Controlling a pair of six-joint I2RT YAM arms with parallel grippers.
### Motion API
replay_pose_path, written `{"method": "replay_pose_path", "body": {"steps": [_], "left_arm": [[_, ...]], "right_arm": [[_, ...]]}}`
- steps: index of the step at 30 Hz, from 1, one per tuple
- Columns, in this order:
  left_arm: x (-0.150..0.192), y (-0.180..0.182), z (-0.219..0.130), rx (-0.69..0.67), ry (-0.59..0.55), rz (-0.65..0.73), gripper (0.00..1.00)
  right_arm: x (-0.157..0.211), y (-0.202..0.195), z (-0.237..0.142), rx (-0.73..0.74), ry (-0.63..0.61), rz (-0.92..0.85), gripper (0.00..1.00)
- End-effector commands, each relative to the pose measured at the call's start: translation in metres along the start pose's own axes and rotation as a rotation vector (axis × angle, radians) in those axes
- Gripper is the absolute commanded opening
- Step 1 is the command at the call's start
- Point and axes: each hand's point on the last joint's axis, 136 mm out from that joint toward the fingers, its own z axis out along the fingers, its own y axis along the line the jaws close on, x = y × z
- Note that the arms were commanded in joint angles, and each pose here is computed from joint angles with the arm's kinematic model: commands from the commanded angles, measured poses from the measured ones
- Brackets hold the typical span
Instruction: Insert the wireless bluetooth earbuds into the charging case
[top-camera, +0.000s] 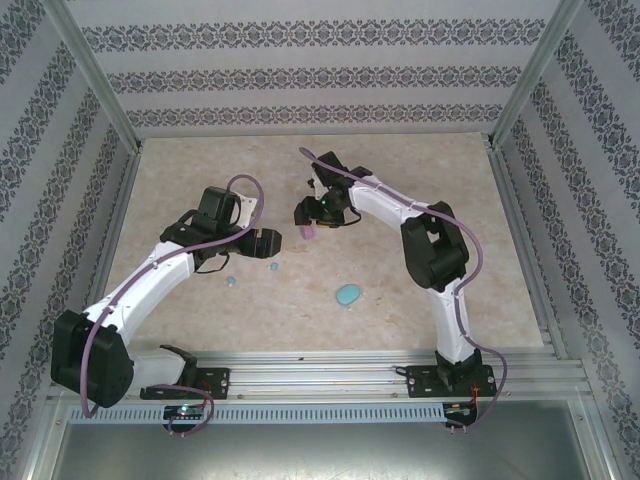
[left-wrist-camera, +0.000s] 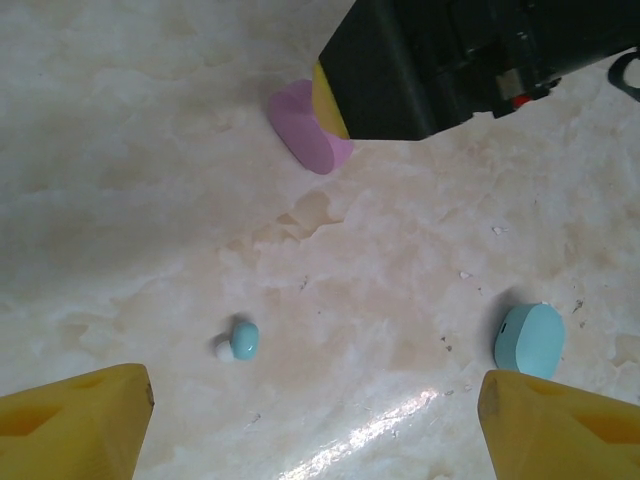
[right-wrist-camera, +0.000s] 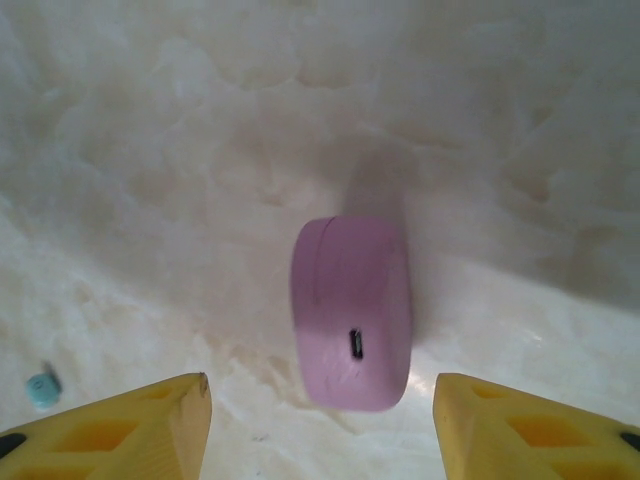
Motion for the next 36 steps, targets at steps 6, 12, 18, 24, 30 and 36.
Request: {"method": "replay_pose_path", "body": {"steps": [6,12,18,24,30,36], "left_arm": [[-0.002,0.0,0.002,0.0,-0.007,0.013,0.85],[-0.004,-0.001,0.006,0.007,0.001,0.018,0.86],[-0.006,-0.003,0.01,0.024,0.004,0.016,0.86],[-0.008,-0.008,0.008,0.046,-0.006,0.031,0.86],[-0.01,-0.01,0.003,0.052,-0.014,0.043,0.86],[-0.01,-0.015,0.001,0.08,-0.022,0.058,0.86]], "right_arm": [[0.002,-0.019,0.014,0.054,0.048,-0.012,0.46],[-0.001,-0.035,0.014,0.007,0.052,0.052,0.35],[-0.005,-0.057,0.005,-0.018,0.045,0.118,0.46],[-0.008,-0.076,-0.008,0.065,0.031,0.114,0.54],[-0.012,-0.092,-0.013,0.012,0.016,0.198,0.45],[-0.011,-0.098,-0.03,0.034,-0.001,0.201,0.53]]}}
